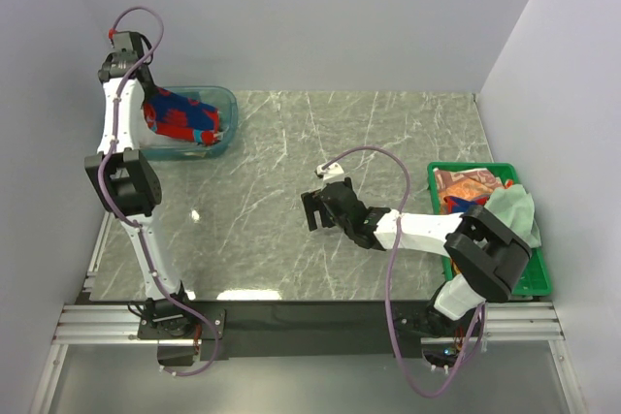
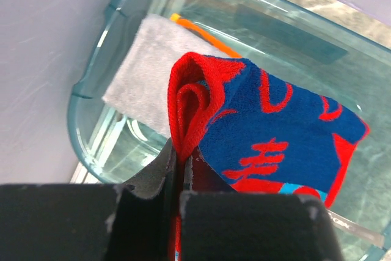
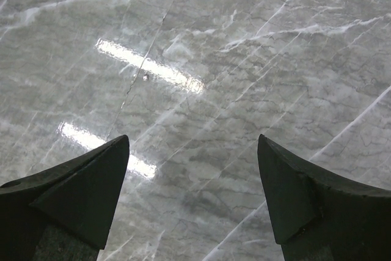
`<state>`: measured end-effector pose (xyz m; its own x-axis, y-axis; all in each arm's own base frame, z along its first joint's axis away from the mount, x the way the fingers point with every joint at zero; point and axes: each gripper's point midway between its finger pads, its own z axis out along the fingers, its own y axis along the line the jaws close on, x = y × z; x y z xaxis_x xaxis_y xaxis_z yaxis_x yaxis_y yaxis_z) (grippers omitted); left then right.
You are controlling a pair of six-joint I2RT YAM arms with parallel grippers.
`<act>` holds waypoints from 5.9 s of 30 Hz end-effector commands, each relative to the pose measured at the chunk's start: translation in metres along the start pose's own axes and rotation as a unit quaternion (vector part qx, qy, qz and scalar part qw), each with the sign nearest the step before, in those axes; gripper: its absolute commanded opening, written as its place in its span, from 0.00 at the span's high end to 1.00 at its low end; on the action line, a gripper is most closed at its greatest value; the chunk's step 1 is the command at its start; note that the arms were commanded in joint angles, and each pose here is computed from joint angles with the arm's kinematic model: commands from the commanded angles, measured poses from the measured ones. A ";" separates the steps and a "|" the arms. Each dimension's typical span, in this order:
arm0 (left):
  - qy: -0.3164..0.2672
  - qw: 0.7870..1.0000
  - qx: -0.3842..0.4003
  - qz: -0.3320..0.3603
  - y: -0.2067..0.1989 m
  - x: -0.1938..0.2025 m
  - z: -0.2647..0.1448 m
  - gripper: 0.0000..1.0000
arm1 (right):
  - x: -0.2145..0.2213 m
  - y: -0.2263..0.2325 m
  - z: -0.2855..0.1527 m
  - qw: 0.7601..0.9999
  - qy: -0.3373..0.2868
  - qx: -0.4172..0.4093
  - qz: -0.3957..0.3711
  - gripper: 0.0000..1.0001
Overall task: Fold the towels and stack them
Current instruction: Neatly place the folded towel into the bin
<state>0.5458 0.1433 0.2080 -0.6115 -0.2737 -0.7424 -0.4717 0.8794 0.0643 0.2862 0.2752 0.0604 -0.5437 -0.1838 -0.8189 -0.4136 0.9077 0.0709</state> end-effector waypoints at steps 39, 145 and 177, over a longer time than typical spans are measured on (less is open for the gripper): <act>-0.021 0.980 -0.195 0.043 0.060 0.014 0.065 0.89 | -0.017 0.016 0.006 1.000 -0.012 -0.003 -0.021 0.12; -0.131 0.958 0.222 -0.128 -0.103 0.009 -0.197 0.26 | -0.087 -0.033 -0.072 0.988 -0.091 0.123 0.033 0.09; -0.383 0.855 0.112 -0.333 0.144 0.190 -0.364 0.01 | -0.079 -0.169 -0.269 0.910 -0.274 0.231 0.209 0.00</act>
<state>0.1396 0.0687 0.3047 0.2951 -0.4711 -0.8313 -0.3837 0.7383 -0.5546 0.2030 0.0436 0.2658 -0.1005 0.3003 -0.9485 0.1107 0.9508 0.2893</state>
